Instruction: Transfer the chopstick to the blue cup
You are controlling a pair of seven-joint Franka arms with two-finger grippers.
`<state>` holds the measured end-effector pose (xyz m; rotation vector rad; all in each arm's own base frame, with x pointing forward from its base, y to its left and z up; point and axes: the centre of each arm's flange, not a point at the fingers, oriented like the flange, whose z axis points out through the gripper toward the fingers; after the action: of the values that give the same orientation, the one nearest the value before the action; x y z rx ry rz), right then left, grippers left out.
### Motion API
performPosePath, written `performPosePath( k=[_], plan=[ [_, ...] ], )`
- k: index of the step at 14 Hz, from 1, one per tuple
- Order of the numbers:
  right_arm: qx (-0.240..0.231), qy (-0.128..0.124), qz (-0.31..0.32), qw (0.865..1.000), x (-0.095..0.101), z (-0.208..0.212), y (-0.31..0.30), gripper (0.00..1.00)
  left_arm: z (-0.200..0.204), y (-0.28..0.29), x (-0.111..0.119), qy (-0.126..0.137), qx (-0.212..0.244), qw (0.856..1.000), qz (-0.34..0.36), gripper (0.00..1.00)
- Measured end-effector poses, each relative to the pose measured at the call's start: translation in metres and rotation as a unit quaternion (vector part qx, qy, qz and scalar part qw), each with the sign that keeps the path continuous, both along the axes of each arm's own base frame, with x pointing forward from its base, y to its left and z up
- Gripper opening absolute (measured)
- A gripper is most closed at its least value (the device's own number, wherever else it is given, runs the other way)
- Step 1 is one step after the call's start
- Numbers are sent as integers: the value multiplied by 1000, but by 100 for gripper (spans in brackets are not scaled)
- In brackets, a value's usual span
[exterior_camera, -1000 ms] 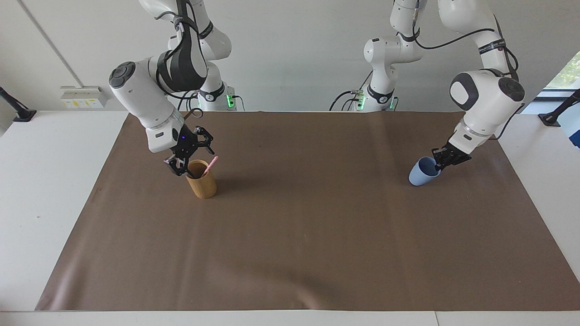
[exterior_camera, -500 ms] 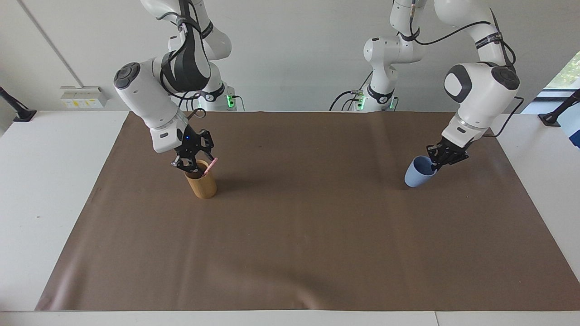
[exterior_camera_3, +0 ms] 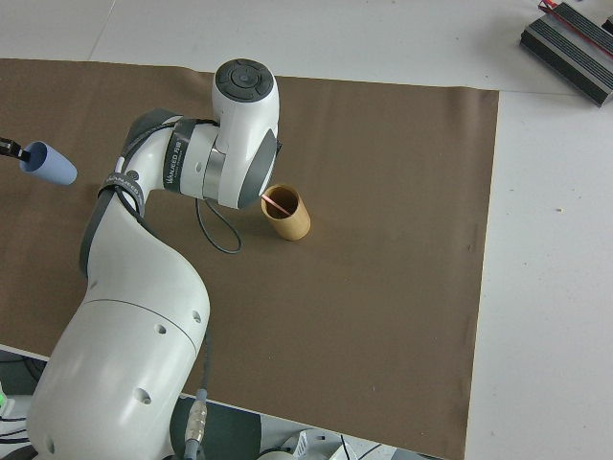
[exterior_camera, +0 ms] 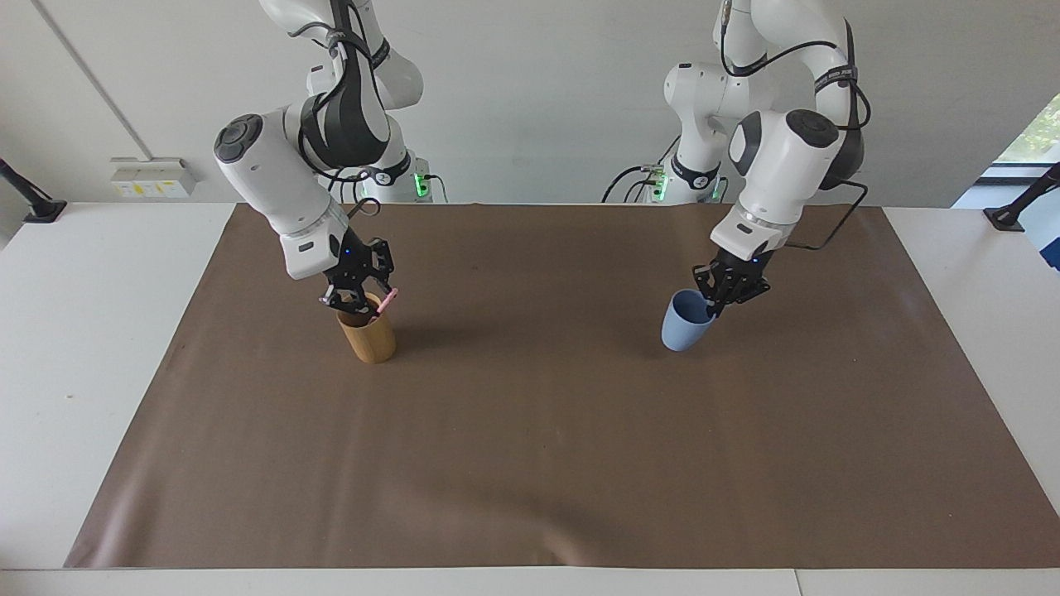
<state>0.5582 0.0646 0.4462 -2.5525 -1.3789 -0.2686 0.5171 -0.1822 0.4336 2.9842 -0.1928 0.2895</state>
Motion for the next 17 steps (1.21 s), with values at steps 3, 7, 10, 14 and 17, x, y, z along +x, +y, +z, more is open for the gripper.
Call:
performPosePath(
  k=[3, 7, 10, 14, 17],
  plan=[
    [0, -1, 1, 1000, 0, 0, 1, 27, -9, -68, -22, 0, -16, 1000, 8, 4],
    [0, -1, 0, 1000, 0, -1, 1, 18, -13, -139, -61, 9, -26, 1000, 1, 4],
    [1, -3, -3, 1000, 2, 2, -2, 8, -18, -178, -73, 6, -19, 1000, 24, 4],
    [2, -1, -3, 1000, 4, 9, -4, 8, -35, -208, -75, 15, -11, 999, 34, 4],
    [5, 2, -13, 1000, 7, 17, -3, 8, -39, -207, -77, 28, 1, 999, 34, 8]
  ],
)
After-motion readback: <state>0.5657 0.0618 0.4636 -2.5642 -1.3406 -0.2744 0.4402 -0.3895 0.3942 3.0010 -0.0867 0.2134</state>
